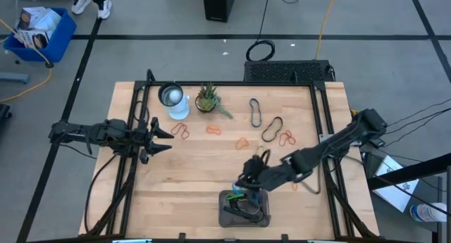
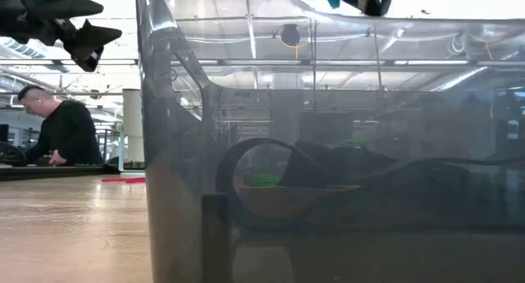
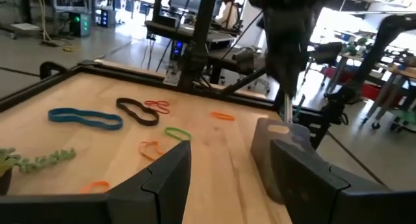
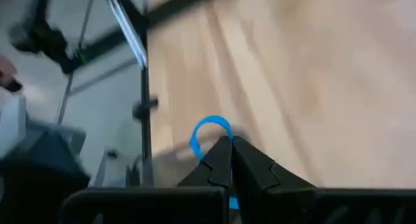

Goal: Pick and place rubber bands into bin
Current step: Put the blue rubber band into the black transparent bin

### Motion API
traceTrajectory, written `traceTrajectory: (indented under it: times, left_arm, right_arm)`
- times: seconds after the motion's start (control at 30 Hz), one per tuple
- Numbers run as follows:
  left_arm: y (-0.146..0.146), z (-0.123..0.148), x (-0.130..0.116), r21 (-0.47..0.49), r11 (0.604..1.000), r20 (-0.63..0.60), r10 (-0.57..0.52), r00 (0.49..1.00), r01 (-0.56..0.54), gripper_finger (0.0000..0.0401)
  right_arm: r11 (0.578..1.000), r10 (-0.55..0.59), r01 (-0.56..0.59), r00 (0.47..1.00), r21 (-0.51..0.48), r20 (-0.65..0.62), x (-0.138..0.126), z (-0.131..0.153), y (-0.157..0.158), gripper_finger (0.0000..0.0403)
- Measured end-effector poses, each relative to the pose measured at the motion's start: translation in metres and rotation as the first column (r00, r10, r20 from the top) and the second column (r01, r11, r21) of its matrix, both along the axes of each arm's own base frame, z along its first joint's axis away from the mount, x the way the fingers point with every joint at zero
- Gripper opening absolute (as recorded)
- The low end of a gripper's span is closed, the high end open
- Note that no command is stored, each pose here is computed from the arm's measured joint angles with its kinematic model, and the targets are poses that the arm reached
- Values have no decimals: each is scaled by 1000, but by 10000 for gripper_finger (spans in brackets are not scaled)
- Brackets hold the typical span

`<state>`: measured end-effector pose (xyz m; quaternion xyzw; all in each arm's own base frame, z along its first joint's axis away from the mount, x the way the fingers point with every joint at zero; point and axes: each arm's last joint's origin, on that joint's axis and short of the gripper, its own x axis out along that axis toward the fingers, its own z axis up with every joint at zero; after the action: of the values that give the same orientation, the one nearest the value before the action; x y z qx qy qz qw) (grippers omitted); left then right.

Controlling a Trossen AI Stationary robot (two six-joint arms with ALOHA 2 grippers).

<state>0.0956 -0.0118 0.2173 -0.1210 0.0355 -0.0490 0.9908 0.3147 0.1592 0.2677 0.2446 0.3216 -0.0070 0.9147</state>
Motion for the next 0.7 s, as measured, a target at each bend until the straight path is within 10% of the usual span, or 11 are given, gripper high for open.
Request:
traceTrajectory:
  times: [0.33,0.7]
  left_arm:
    - [0,0,0,13,1000,-4,3,1000,-3,214]
    - [0,0,0,17,1000,-3,3,1000,-3,214]
  right_arm:
    - [995,62,-38,956,88,-287,10,-72,30,0]
    - [998,33,-11,930,61,-367,5,-89,34,0]
